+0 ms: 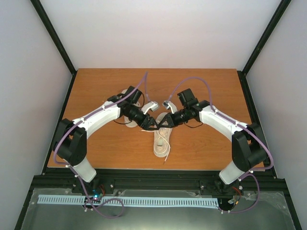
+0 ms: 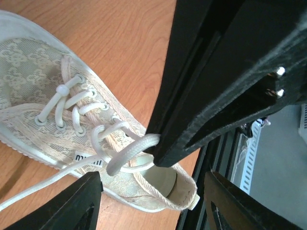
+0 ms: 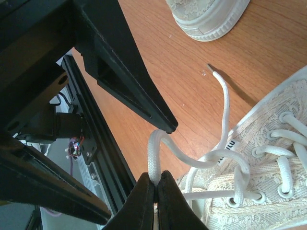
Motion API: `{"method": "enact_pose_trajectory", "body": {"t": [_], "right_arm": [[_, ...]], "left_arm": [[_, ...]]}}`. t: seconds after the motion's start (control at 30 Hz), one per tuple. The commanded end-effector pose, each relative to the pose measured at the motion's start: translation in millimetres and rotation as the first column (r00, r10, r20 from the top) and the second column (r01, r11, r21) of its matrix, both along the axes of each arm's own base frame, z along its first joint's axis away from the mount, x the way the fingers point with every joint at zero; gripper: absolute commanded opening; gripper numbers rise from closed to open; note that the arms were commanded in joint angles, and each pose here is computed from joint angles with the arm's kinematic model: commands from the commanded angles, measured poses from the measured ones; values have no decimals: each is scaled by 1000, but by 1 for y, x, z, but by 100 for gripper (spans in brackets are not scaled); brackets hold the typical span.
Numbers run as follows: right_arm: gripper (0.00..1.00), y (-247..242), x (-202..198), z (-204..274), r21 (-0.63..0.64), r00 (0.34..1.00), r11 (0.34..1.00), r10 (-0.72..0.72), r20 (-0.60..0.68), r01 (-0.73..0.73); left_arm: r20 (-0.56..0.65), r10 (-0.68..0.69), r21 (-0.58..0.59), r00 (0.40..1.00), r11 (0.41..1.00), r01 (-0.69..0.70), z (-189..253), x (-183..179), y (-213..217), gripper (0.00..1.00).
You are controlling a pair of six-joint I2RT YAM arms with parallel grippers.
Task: Tie the shoes
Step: Wrap the shoelace around the shoelace, then cross the shoelace with the shoelace.
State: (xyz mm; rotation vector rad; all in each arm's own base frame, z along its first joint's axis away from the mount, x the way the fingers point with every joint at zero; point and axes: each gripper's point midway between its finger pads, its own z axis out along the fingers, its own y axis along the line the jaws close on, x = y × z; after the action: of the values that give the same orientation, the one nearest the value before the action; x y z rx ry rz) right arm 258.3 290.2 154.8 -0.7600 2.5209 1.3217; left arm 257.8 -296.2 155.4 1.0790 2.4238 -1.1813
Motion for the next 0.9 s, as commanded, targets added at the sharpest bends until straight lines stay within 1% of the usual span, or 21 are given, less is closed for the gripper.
{"method": "enact_pose_trajectory", "body": {"t": [0.0, 0.17, 0.27, 0.33, 0.4, 0.53, 0.67, 0.87], "right_arm": [[3, 6, -1, 10, 50, 999, 998, 42, 3, -42], [3, 7, -2, 10, 57, 998, 997, 57, 4, -57], [3, 7, -5, 8, 61, 998, 996, 66, -5, -66], [3, 7, -5, 8, 64, 998, 996, 70, -7, -69], [3, 8, -5, 8, 64, 997, 995, 72, -9, -71], [3, 7, -6, 6, 64, 997, 995, 74, -17, -73], [3, 7, -6, 4, 59, 997, 996, 72, -23, -71], [3, 6, -6, 2, 56, 997, 996, 69, -27, -68]], "left_arm": [[50, -76, -47, 996, 996, 78, 9, -3, -1, 64], [96, -69, 1, 993, 998, 69, -5, 2, 4, 69], [108, -75, -4, 991, 997, 76, -10, 6, 2, 73], [108, -85, -18, 990, 996, 88, -9, 7, -1, 74], [106, -94, -29, 990, 995, 98, -7, 8, -4, 73], [81, -109, -61, 991, 992, 114, -5, 7, -9, 63], [73, -108, -69, 991, 991, 113, -6, 7, -10, 52], [90, -94, -71, 992, 992, 101, 0, 7, -9, 32]]}}
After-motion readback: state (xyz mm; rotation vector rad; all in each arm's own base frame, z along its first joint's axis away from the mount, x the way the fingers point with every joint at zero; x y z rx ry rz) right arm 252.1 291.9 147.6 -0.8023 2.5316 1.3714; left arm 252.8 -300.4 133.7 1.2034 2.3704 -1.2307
